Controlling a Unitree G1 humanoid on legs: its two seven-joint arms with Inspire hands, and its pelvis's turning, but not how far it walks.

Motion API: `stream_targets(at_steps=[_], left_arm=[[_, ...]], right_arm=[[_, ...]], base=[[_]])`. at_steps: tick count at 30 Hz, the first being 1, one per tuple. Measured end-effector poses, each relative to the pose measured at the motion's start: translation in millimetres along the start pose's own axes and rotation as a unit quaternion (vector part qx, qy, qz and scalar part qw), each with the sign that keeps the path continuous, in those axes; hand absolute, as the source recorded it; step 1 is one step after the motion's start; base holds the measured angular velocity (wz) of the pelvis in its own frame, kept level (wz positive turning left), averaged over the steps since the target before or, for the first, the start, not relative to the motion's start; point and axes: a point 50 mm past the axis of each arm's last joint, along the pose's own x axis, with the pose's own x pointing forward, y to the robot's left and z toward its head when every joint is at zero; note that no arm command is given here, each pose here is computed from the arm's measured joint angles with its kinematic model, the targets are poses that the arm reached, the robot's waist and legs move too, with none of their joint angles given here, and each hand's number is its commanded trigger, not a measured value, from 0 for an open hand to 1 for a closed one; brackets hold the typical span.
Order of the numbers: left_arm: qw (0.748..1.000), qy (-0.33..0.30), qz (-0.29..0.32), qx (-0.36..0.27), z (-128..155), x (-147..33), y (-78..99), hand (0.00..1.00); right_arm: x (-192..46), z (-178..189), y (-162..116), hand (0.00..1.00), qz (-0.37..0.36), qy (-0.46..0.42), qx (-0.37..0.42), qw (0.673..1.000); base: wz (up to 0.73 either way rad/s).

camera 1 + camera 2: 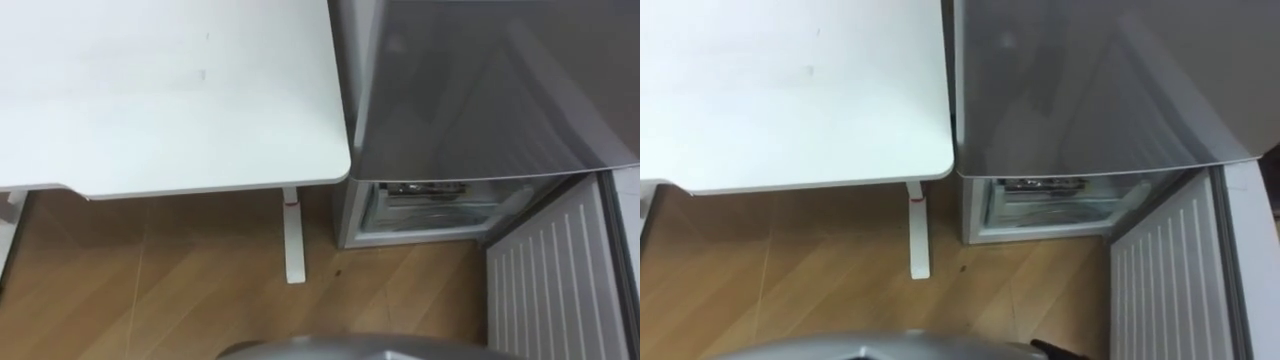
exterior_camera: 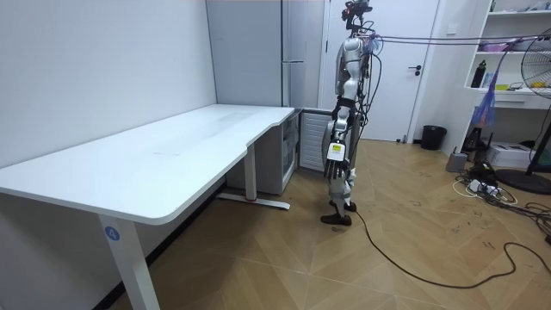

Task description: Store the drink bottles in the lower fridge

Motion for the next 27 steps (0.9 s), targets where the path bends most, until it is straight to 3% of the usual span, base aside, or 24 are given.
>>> stream_targets(at_steps=[6,14,17,22,27], left_arm=[[1.0,-0.02,0.0,0.004,7,0.0,-0.2,0.0],[0.999,-0.036,0.01,0.004,6,-0.3,2.1,0.0],[0.999,-0.044,0.016,0.002,9,-0.1,4.9,0.0],[0.998,-0.056,0.028,0.008,9,-0.4,9.2,0.0],[0.997,-0.069,0.032,0.002,13,-0.5,11.7,0.0]], right_arm=[[2,24,12,0.0,-0.005,-0.032,-0.09,0.995],[-12,89,35,0.0,-0.017,-0.19,-0.182,0.965],[-25,110,35,0.0,-0.037,-0.249,-0.207,0.945],[-59,141,50,0.0,-0.067,-0.375,-0.264,0.886],[-93,166,54,0.0,-0.097,-0.47,-0.253,0.84]], base=[[-0.02],[-0.05],[-0.03],[-0.13],[-0.11]])
